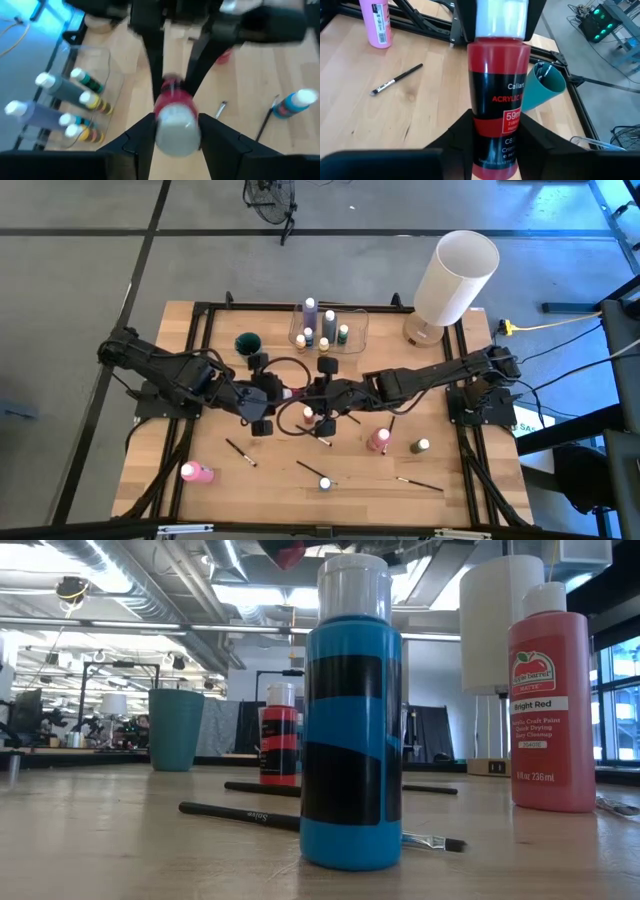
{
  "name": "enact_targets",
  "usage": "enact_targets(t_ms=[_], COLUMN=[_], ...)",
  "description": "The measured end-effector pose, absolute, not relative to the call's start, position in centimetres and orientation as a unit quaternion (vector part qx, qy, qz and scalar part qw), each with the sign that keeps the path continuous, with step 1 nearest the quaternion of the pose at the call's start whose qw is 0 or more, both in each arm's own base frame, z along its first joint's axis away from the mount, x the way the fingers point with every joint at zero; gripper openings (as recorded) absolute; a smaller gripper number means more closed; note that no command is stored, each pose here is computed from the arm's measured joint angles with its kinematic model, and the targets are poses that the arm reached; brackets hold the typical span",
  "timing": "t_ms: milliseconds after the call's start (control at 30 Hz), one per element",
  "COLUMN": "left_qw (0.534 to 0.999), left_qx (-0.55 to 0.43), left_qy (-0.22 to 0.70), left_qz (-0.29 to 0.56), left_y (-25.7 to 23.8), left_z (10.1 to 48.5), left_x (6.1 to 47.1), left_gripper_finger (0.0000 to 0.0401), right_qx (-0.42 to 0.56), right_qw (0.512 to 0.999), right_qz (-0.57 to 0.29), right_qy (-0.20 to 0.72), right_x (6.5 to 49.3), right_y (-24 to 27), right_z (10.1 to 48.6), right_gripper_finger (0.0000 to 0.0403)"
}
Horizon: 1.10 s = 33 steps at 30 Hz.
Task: Pick & Place Paint Supplies
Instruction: Put the red paint bottle into the transparent bin
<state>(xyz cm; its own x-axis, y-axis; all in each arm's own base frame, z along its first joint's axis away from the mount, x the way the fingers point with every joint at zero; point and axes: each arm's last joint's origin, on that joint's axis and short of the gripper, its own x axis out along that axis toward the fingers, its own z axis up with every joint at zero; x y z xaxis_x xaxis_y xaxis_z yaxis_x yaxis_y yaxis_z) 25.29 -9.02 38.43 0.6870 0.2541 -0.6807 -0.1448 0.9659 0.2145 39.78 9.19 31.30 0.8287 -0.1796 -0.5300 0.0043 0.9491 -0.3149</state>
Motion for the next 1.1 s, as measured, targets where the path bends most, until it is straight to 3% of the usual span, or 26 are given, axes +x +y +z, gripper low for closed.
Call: enact_targets(t_ms=[433,667,967,1100], left_qw=[0.923,0.921,0.939,0.956], left_qx=[0.05,0.056,0.018,0.024], left_qy=[0.376,0.381,0.342,0.288], left_qz=[0.072,0.05,0.014,0.047], left_y=[-9.4,-10.1,-8.2,-7.0], left_z=[38.6,38.7,42.9,44.4], left_x=[25.5,24.8,19.8,16.7], left_gripper_finger=[0.0213,0.0217,0.0216,0.0214], right_qx=[-0.157,-0.157,-0.174,-0.172], right_qw=[0.938,0.938,0.93,0.935], right_qz=[-0.047,-0.044,-0.12,-0.116], right_qy=[0.304,0.306,0.302,0.287], right_x=[39.6,39.6,39.6,39.7], right_y=[9.1,9.2,8.6,8.8], right_z=[31.0,30.9,31.1,31.3], right_gripper_finger=[0.0112,0.0111,0.0111,0.0111])
